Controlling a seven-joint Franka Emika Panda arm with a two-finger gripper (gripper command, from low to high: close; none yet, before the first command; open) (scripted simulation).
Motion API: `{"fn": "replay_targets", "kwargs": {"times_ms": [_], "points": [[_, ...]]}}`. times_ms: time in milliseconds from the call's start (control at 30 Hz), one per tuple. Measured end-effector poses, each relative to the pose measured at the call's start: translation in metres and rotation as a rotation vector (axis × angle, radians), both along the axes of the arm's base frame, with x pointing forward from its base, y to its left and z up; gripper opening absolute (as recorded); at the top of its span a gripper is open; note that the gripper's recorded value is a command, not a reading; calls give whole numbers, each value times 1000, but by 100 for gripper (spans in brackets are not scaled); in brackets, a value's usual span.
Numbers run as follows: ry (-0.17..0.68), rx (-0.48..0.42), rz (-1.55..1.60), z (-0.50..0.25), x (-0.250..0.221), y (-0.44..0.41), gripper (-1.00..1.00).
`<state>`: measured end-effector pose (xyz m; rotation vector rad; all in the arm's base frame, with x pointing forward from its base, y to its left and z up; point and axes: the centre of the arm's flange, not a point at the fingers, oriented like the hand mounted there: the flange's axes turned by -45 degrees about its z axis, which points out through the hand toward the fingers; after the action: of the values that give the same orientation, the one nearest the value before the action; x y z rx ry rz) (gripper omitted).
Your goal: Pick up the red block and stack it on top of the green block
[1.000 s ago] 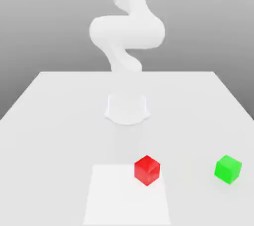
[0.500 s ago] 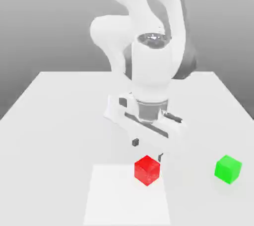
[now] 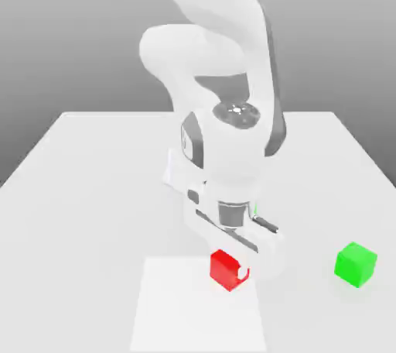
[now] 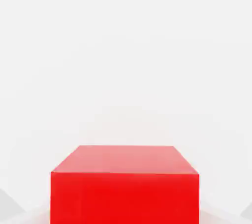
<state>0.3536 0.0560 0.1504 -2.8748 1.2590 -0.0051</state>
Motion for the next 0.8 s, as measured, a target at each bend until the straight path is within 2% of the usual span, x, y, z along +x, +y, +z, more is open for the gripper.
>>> {"fn": "replay_targets", "kwargs": {"times_ms": [267,400,533,767,800], "points": [[1,-2,6,53,-1,1,-100],[6,-3,362,71,1,104,-100],[3,-3,759,90,-25,222,-100],[-1,-3,797,44,-20,233,-100],[0,-2,798,35,-21,233,100]]}}
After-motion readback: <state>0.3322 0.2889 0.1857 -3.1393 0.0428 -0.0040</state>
